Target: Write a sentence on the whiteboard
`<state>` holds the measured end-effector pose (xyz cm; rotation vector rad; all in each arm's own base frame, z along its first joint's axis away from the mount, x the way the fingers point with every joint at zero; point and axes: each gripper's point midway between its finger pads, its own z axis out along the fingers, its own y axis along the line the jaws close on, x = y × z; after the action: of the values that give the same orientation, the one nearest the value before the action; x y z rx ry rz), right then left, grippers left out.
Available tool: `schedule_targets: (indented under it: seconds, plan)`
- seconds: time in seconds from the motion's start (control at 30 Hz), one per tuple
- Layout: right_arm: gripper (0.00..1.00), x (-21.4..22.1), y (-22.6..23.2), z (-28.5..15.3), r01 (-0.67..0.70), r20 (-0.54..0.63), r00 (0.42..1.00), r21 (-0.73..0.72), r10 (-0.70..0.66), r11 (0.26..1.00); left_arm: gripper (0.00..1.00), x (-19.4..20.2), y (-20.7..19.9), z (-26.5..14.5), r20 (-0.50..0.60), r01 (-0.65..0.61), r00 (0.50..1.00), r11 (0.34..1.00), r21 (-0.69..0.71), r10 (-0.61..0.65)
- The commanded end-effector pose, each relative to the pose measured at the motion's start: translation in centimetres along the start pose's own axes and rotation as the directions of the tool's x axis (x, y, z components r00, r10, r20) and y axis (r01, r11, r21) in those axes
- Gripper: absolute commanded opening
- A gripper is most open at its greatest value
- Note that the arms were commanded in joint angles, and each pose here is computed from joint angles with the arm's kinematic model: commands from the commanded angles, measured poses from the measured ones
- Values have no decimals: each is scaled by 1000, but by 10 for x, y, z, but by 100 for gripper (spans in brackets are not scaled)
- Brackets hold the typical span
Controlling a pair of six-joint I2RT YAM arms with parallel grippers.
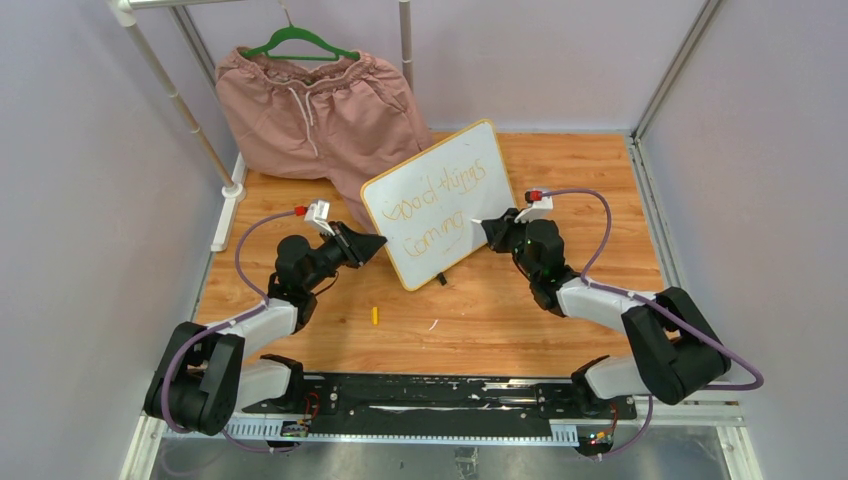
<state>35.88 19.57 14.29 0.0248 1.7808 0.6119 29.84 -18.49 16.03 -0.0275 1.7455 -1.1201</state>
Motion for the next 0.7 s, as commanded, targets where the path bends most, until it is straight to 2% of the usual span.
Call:
schedule_targets:
  seconds: [0.0,0.67]
  plan:
    - [0,-8,-2,5,-8,25,1000,10,7,1000,19,-4,-9,0,8,-28,1000,999,33,28]
    - [0,4,-9,-4,2,-6,1000,26,-2,1000,19,-2,-8,0,5,-23,1000,999,30,22]
